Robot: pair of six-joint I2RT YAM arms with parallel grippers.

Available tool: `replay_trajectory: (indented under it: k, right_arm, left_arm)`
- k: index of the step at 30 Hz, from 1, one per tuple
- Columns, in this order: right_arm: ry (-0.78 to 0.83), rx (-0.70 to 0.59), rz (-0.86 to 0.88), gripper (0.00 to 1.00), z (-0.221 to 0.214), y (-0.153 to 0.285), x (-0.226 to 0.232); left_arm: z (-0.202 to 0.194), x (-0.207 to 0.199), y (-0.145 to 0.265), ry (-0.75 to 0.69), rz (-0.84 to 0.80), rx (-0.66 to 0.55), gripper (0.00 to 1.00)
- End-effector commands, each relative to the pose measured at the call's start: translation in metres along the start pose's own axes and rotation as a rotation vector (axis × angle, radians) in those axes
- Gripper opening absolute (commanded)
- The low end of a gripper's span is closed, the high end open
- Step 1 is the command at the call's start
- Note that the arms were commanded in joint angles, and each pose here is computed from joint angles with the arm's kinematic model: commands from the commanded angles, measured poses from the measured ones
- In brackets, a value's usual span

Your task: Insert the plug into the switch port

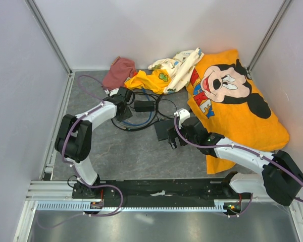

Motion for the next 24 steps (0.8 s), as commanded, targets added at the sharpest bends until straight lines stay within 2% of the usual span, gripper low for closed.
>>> replay_trajectory:
  k: [1,11,13,15,16,17,19,24]
  right_arm:
    - [0.022,-0.022,-0.008,0.98,0.003,0.0,-0.002]
    - [0.027,-0.016,-0.009,0.98,0.0,-0.002,-0.002]
    - [0.025,-0.01,-0.006,0.98,-0.002,-0.003,-0.001]
    - [0.023,-0.01,-0.006,0.98,-0.003,-0.002,-0.002]
    - [0.022,-0.014,-0.008,0.98,-0.002,-0.002,-0.002]
    - [0.023,-0.013,-0.007,0.98,-0.002,-0.001,-0.002]
    - [0.021,-0.02,-0.005,0.98,0.0,0.0,-0.001]
    - [0.011,-0.051,-0.007,0.98,0.012,0.008,-0.001]
  left_arm:
    - [0.006,-0.002,-0.004,0.074,0.025,-0.016,0.46]
    - [-0.006,0.003,-0.032,0.063,0.078,0.04,0.41]
    - [-0.006,0.005,-0.034,0.068,0.086,0.04,0.37]
    - [-0.003,0.005,-0.03,0.077,0.076,0.038,0.26]
    - [-0.001,0.004,-0.026,0.079,0.066,0.032,0.22]
    - [-0.001,0.002,-0.022,0.078,0.051,0.038,0.12]
    - [0.01,-0.005,-0.002,0.087,-0.005,0.014,0.03]
    - [0.056,-0.035,0.07,0.105,-0.214,-0.086,0.02]
Point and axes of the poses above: each gripper's point midway between its finger pads, its own y axis back along the fingers, its own x axis along the line the jaws close on, z = x × y, the point moved 1 cm from there along y, back along the fingers, and after that the axes turned 7 degrees about y, right-handed, at the moved point
